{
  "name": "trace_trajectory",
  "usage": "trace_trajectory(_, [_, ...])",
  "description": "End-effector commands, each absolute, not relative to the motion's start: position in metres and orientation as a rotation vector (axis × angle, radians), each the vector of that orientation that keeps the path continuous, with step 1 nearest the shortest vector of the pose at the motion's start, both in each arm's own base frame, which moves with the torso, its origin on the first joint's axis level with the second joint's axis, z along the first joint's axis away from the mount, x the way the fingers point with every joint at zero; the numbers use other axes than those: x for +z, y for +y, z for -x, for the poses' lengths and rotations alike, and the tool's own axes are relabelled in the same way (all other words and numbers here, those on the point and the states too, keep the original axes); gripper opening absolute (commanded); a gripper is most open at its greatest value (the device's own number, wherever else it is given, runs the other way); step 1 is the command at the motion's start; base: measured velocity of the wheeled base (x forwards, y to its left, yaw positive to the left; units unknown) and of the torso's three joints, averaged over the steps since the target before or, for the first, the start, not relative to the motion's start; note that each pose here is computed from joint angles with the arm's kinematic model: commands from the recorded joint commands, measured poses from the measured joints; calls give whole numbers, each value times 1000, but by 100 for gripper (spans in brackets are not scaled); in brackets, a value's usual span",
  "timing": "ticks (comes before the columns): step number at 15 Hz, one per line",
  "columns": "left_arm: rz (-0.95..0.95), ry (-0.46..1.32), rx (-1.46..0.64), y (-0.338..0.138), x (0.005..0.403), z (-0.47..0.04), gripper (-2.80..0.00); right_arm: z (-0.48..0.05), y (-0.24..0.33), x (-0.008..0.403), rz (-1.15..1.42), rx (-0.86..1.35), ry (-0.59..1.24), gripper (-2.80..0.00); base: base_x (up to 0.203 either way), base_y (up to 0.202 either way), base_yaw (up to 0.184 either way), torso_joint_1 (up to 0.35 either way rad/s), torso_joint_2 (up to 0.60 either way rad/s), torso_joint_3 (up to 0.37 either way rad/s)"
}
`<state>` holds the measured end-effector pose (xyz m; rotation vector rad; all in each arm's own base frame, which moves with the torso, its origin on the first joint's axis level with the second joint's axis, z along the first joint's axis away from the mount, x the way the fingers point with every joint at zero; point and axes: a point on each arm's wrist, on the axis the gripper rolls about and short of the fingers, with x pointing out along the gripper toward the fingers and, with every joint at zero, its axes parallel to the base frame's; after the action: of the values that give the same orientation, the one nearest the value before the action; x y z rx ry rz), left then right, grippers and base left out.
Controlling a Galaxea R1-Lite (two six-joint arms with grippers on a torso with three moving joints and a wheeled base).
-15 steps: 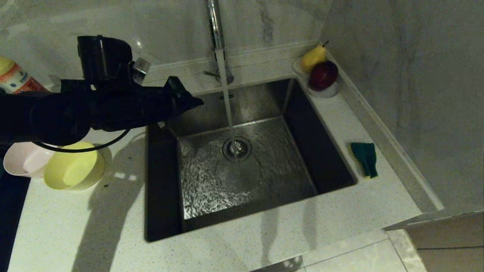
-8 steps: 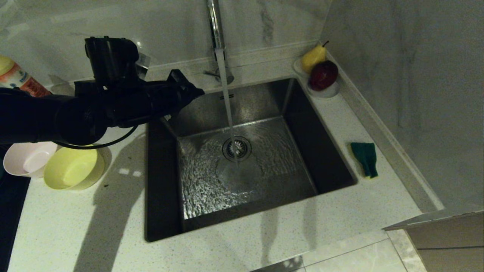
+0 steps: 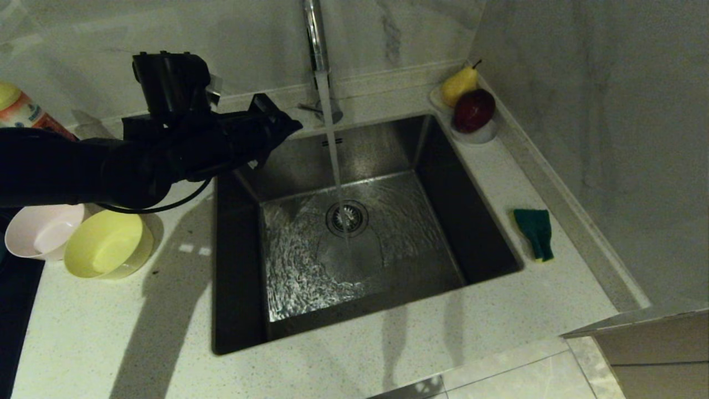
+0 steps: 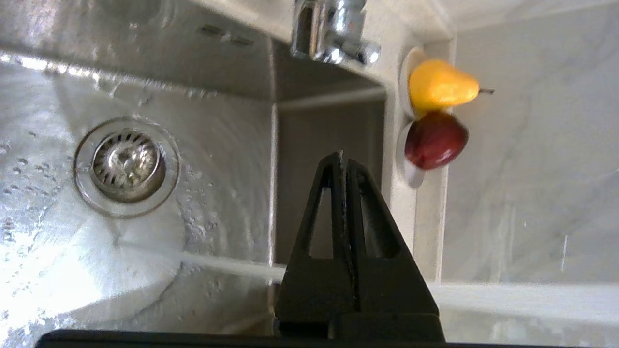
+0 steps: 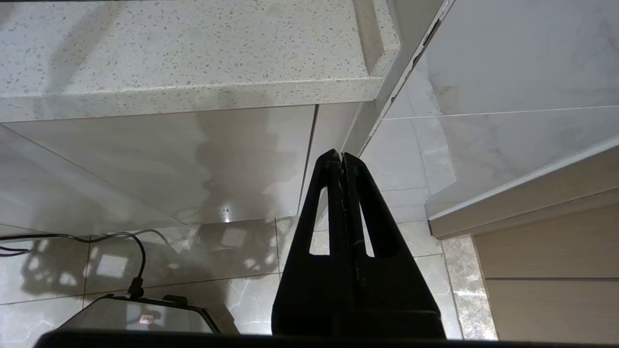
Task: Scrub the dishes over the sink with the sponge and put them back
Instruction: Turn off the faucet
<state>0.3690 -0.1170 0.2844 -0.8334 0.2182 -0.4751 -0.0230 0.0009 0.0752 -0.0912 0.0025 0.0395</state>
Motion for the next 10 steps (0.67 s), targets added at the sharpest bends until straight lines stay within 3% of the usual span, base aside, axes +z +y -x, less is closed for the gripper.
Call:
trace_trajectory(1, [841,194,-459,-119,287,-375,-280,23,1,75,92,40,3,-280,0,0,0,0,0,0])
trace_trajectory(10, [857,126,-451,-126,285,-396,-280,23,1,75,92,40,3,-280,0,0,0,0,0,0])
